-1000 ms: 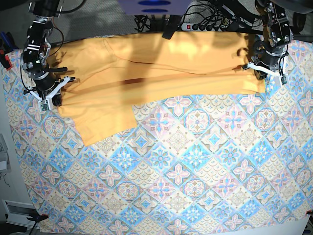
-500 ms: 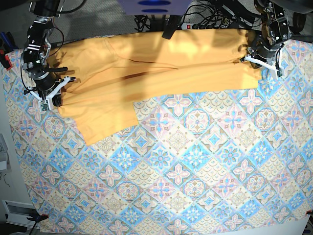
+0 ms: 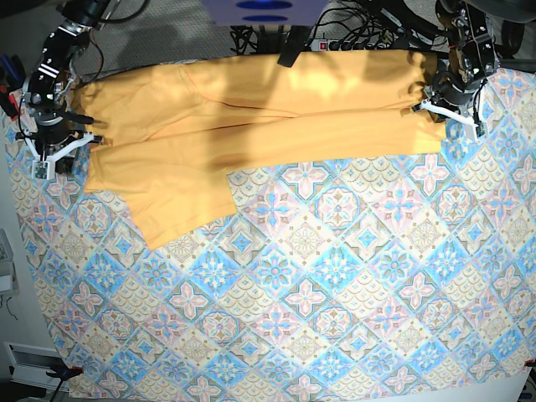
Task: Fold the T-shirt properly
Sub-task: 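Release and move the right gripper along the folded strip's end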
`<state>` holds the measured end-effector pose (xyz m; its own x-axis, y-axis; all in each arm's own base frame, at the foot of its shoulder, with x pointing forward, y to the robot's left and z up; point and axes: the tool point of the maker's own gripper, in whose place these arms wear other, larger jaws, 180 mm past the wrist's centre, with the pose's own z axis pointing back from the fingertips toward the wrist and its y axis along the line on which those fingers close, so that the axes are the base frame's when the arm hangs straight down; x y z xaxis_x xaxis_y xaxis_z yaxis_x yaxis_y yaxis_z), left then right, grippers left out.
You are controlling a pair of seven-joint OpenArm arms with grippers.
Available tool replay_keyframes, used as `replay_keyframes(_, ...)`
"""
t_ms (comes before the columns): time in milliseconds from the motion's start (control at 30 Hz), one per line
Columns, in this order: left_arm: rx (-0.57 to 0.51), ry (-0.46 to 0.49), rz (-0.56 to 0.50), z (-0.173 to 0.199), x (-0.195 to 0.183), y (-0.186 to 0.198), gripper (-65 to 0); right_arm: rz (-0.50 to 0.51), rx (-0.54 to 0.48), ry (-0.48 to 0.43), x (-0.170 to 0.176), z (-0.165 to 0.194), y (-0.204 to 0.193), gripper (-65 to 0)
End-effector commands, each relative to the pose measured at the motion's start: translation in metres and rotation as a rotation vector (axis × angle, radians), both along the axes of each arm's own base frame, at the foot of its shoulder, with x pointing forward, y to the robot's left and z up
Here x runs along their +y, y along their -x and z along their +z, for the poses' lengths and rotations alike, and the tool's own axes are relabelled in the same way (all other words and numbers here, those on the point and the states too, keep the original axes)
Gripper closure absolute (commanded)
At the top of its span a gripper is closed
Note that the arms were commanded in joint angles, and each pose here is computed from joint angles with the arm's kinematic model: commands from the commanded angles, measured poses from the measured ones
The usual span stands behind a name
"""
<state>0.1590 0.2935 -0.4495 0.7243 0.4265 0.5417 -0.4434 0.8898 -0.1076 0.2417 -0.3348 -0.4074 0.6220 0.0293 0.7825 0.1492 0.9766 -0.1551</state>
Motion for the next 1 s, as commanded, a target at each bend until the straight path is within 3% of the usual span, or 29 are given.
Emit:
replay_keyframes(0,-0.028,-0.025,-0.004,0.009,0.006,-0.006,-10.4,0.022,-0.091,0.025,-0.002,0.026,-0.02,-10.2)
replay_keyframes(133,-0.036,-0.024,-0.004,0.01,0.006,-0.011,-10.3,0.045,-0.126,0.038,0.005,0.039,-0.029,-10.2)
replay_keyframes(400,-0.037,-0.023,-0.005,0.01,0.006,-0.011,-10.6,0.274,-0.141,-0.006,0.087,0.043,-0.082,-10.3)
replay_keyframes(733,-0.037,-0.022,-0.004,0.01,0.005,-0.011,-10.7,0.248,-0.039,-0.114,0.093,0.011,-0.133,-19.2)
replay_keyframes(967,-0.039,-0.021,-0.004,0.01,0.005,-0.011,-10.7,0.28,-0.001,-0.155,0.11,-0.002,-0.153,-20.3)
